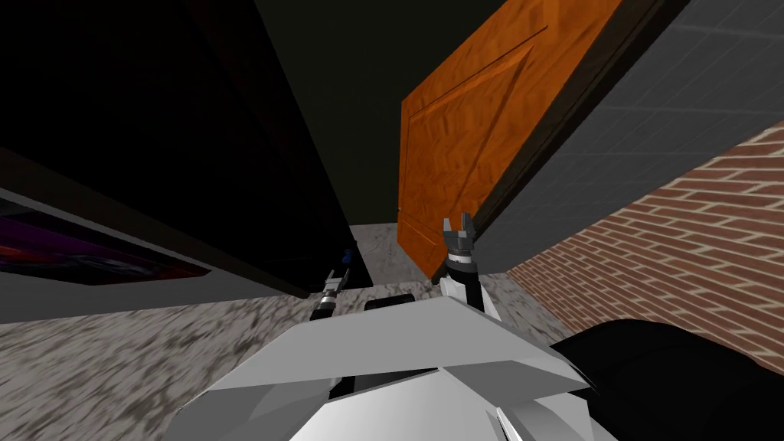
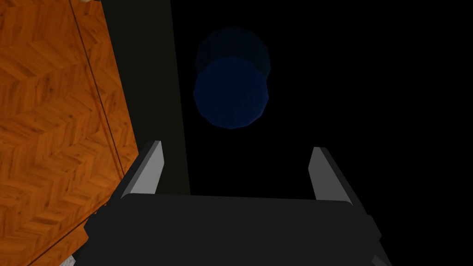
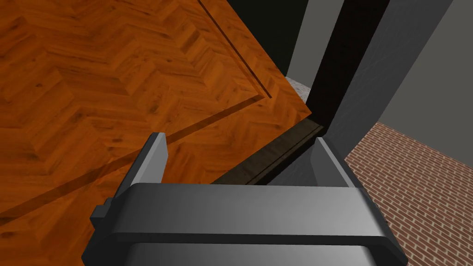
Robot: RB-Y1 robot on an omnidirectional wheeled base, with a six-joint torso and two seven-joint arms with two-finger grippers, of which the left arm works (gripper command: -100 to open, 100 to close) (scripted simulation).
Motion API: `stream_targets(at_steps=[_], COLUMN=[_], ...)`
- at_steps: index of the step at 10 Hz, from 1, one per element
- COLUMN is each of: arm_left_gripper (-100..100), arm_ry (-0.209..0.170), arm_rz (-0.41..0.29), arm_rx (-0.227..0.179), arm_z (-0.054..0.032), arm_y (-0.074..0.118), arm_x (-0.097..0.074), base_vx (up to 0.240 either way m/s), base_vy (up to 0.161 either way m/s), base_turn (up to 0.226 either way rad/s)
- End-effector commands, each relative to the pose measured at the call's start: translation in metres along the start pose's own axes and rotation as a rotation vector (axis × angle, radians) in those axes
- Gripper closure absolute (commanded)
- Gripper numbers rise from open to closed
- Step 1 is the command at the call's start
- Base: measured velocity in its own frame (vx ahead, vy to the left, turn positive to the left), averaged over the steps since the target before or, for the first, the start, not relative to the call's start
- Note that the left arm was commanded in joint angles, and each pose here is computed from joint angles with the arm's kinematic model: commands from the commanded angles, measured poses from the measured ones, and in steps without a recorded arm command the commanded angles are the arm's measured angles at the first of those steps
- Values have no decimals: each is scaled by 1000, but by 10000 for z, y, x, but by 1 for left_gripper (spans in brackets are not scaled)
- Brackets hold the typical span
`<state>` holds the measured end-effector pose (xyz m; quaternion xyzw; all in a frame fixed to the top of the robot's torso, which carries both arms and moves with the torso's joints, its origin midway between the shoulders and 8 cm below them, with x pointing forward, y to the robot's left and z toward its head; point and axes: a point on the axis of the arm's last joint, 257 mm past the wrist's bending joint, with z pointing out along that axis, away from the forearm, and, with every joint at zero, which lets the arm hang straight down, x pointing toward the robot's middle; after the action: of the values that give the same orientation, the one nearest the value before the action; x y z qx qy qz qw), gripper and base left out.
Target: Push the door open
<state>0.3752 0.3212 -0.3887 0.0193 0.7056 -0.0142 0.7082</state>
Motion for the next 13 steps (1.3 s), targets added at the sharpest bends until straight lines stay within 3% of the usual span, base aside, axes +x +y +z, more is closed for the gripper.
stream_targets(at_steps=[1,5,6,11,13], arm_left_gripper=[-100,-100,100,100,100], arm_ry=[1,0,0,0,-11], arm_rz=[0,-12,-12,-12,-67], arm_rx=[-4,-12,-12,-12,-20], arm_z=[13,38,38,38,78], arm_y=[-5,-60,-60,-60,-24], arm_x=[6,20,20,20,-17], base_vx=[209,169,-16,-10,23], base_vy=[-8,8,-3,-1,0], base_turn=[-25,-20,-3,-5,-27])
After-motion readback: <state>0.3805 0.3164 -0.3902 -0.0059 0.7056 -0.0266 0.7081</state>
